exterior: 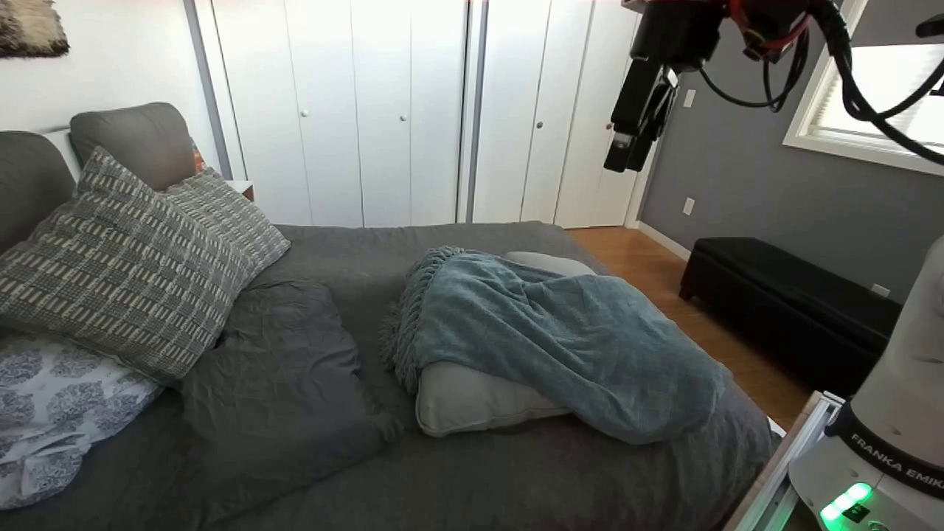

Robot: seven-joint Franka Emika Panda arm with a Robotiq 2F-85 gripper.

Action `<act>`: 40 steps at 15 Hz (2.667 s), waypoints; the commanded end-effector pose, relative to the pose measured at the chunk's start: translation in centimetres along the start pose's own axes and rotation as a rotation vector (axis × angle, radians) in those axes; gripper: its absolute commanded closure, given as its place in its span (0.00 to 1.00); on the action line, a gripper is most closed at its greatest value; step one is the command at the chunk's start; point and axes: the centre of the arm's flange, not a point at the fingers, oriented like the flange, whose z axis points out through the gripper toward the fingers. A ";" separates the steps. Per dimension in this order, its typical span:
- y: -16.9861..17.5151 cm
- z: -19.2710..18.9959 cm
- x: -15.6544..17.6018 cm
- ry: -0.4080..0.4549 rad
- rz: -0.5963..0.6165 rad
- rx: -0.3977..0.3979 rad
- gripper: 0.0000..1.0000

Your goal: Unfold the fleece then turn it over

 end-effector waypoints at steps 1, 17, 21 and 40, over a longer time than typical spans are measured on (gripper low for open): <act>1.0 2.0 3.9 0.004 0.002 -0.083 0.00; -4.1 27.6 18.9 -0.103 -0.033 -0.597 0.00; -3.2 33.0 21.0 -0.123 -0.086 -0.638 0.00; 1.3 44.9 19.9 -0.188 -0.036 -0.728 0.00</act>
